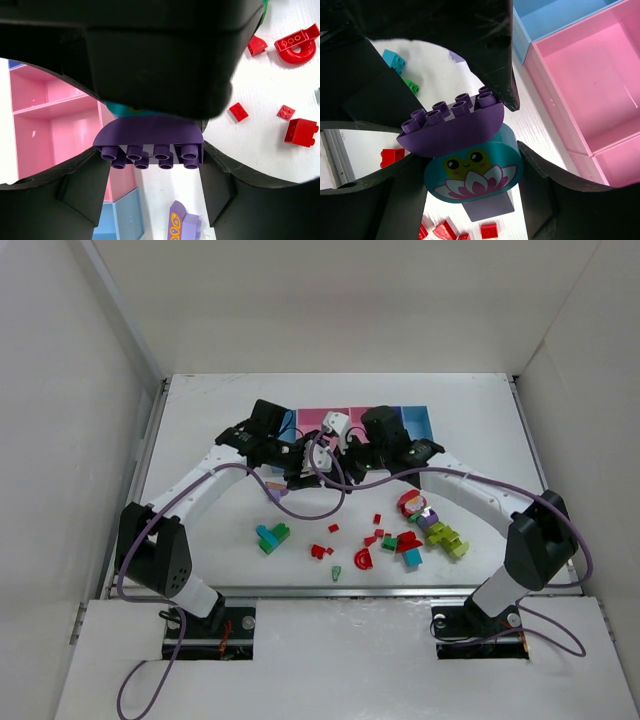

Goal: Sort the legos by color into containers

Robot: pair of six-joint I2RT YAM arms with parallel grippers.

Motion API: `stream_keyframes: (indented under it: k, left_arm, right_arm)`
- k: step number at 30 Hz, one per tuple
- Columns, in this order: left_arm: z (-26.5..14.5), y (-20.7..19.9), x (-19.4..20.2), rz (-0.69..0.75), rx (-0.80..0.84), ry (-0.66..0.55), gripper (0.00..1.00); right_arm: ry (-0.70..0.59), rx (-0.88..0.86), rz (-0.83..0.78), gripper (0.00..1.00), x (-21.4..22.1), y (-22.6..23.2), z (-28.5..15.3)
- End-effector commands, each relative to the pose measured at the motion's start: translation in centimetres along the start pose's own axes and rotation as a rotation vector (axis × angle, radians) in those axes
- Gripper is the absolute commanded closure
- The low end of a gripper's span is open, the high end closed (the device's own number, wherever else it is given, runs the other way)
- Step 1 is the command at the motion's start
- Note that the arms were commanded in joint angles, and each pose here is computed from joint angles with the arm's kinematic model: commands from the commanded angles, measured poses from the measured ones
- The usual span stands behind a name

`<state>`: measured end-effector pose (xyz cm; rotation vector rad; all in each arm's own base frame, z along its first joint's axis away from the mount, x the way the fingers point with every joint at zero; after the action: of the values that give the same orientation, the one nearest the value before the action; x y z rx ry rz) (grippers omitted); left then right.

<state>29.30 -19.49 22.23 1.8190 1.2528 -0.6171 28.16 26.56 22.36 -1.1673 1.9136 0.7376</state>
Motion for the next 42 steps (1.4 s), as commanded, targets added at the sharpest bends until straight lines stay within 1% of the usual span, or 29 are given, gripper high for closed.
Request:
stream_keyframes:
  k: [1, 2, 3, 5, 6, 7, 8, 9, 10, 11, 13, 14, 15, 18, 20, 22, 25, 27, 28, 29, 30, 33, 35, 40, 42]
  left_arm:
    - [-0.7, 1.5, -2.9, 0.090, -0.036, -0.092, 0.86]
    - [-0.7, 1.5, -2.8, 0.090, -0.040, -0.083, 0.98]
    - [-0.8, 1.5, -2.7, 0.078, -0.046, -0.070, 1.00]
    - [-1.0, 1.7, -2.4, 0.045, -0.083, -0.035, 1.00]
    - [-1.1, 1.9, -2.4, 0.033, -0.102, -0.026, 1.00]
    - [-1.3, 2.1, -1.8, 0.004, -0.124, -0.014, 1.00]
    - [-1.6, 2.6, -1.8, 0.006, -0.167, -0.028, 1.00]
    - [-2.3, 3.2, -1.0, -0.025, -0.212, -0.018, 1.00]
    - [-2.6, 3.6, -1.0, -0.077, -0.243, -0.025, 1.00]
    - [-2.5, 3.6, -0.8, -0.090, -0.257, -0.025, 1.00]
    - [-2.8, 4.1, -0.7, -0.086, -0.286, -0.024, 1.00]
    - [-2.6, 4.1, -0.5, -0.105, -0.281, -0.023, 1.00]
    - [-2.3, 4.2, -0.8, -0.093, -0.280, -0.030, 1.00]
    - [-1.5, 4.2, -1.0, -0.116, -0.266, -0.042, 1.00]
    - [-1.3, 4.6, -0.8, -0.134, -0.290, -0.037, 1.00]
    - [-0.8, 5.4, -0.3, -0.189, -0.324, -0.036, 1.00]
    - [-0.2, 6.4, 0.8, -0.260, -0.382, -0.002, 1.00]
    - [-1.2, 8.0, 0.7, -0.341, -0.501, 0.007, 1.00]
    - [-1.4, 8.3, 1.5, -0.385, -0.533, 0.020, 1.00]
    - [-2.0, 8.9, 1.8, -0.400, -0.576, 0.020, 1.00]
    - [-2.8, 8.9, 3.2, -0.423, -0.621, 0.055, 1.00]
    - [-3.5, 8.9, 4.8, -0.431, -0.671, 0.095, 1.00]
    - [-3.6, 9.1, 4.7, -0.414, -0.677, 0.093, 1.00]
    - [-2.5, 9.3, 4.1, -0.387, -0.634, 0.068, 1.00]
    - [-1.9, 9.2, 4.0, -0.377, -0.618, 0.072, 1.00]
  right_arm:
    - [0.013, -0.026, -0.012, 0.84, -0.3, 0.5, 1.0]
    - [0.014, -0.026, -0.012, 0.84, -0.3, 0.5, 1.0]
    - [0.027, -0.032, 0.021, 0.84, 0.3, 0.2, 1.1]
    - [0.038, -0.010, 0.108, 0.84, 1.7, -1.2, 0.6]
    - [0.022, 0.000, 0.133, 0.84, 1.8, -1.8, 0.2]
    - [0.023, 0.021, 0.185, 0.84, 3.2, -3.3, -0.3]
    - [-0.001, 0.037, 0.219, 0.84, 3.2, -3.7, -1.2]
    - [-0.010, 0.058, 0.242, 0.84, 3.6, -4.3, -1.7]
    - [-0.018, 0.076, 0.259, 0.84, 3.9, -4.8, -2.2]
    - [-0.022, 0.098, 0.275, 0.84, 4.3, -5.5, -2.8]
    - [-0.014, 0.122, 0.297, 0.84, 4.7, -5.9, -3.0]
    - [-0.014, 0.122, 0.306, 0.84, 4.7, -5.8, -3.0]
    - [-0.016, 0.129, 0.311, 0.84, 4.8, -6.1, -3.1]
    - [-0.006, 0.137, 0.359, 0.84, 5.6, -6.5, -2.8]
    - [-0.019, 0.160, 0.414, 0.84, 6.0, -7.2, -3.2]
    - [-0.038, 0.178, 0.466, 0.84, 6.3, -8.0, -3.7]
    - [-0.076, 0.188, 0.488, 0.84, 5.9, -8.6, -4.8]
    - [-0.087, 0.189, 0.493, 0.83, 5.6, -8.5, -5.0]
    - [-0.102, 0.191, 0.482, 0.83, 5.0, -8.5, -5.3]
    - [-0.103, 0.191, 0.491, 0.83, 5.0, -8.4, -5.3]
    - [-0.120, 0.194, 0.479, 0.83, 4.3, -8.5, -5.7]
    - [-0.117, 0.221, 0.480, 0.83, 4.4, -8.7, -5.7]
    - [-0.129, 0.244, 0.489, 0.83, 4.1, -9.2, -6.1]
    - [-0.192, 0.310, 0.605, 0.83, 3.5, -11.2, -7.9]
    - [-0.217, 0.336, 0.625, 0.83, 3.1, -11.7, -8.7]
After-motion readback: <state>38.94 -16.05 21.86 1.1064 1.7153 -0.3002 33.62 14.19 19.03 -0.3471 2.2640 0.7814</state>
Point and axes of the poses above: each gripper's point midway between its finger pads, its own z axis out along the fingers, its own y axis along the line the jaws close on, x = y × z, the point moved 8 cm from there along -z, back along the fingers, and after that the axes turned 3 degrees about z, right-handed, at the moved point
